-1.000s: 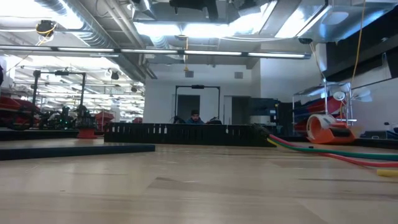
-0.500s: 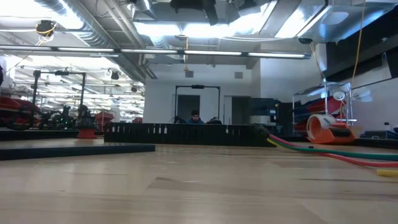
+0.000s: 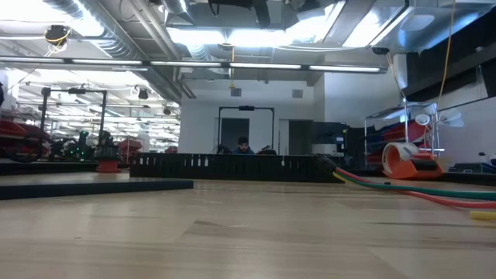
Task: Ziptie cables
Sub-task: Prepare the black zip tie
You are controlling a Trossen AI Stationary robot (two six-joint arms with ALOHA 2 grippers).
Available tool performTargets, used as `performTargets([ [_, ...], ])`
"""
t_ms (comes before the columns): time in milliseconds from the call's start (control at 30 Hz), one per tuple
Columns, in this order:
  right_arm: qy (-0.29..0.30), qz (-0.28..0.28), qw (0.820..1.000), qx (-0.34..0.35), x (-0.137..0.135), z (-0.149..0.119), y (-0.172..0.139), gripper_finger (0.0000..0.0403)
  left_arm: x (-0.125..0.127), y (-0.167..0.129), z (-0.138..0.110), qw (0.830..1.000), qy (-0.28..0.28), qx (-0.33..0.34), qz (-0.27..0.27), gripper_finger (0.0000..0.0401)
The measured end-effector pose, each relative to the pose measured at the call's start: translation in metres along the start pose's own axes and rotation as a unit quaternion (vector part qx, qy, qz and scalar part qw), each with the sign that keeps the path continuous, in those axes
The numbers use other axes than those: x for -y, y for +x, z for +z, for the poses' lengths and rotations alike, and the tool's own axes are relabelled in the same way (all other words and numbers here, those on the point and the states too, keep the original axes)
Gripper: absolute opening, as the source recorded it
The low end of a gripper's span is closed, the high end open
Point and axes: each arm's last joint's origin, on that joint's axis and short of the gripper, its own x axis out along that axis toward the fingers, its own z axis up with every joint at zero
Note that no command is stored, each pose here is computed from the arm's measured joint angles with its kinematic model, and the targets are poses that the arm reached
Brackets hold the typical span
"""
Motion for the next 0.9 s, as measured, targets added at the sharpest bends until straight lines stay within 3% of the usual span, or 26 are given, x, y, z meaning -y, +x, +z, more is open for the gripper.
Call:
performTargets([
  [167,-0.024,0.007,1.0,0.008,-0.003,0.008,0.0,0.0001,-0.002,0.004,-0.004,1.0,0.007,-0.01,0.008,0.0001],
  [467,-0.004,0.025,1.0,-0.005,-0.007,0.007,0.0,0.0001,-0.002,0.001,-0.001,1.0,0.026,-0.008,0.007,0.0001],
  [567,0.069,0.017,0.997,-0.015,-0.004,0.0,0.0,0.0001,0.0,-0.001,-0.003,0.998,0.059,-0.011,0.0,0.0001],
  [667,0.193,0.025,0.98,-0.031,-0.005,-0.009,0.0,0.0001,0.002,-0.003,-0.006,0.995,0.098,-0.019,-0.008,0.0001],
  [800,0.354,0.084,0.931,-0.011,-0.01,-0.019,-0.002,0.0001,0.002,-0.004,-0.007,0.991,0.135,-0.022,-0.008,0.0001],
  [900,0.435,0.137,0.89,-0.012,-0.024,-0.025,0.005,0.0001,-0.004,-0.004,-0.011,0.983,0.175,-0.046,0.014,0.0001],
])
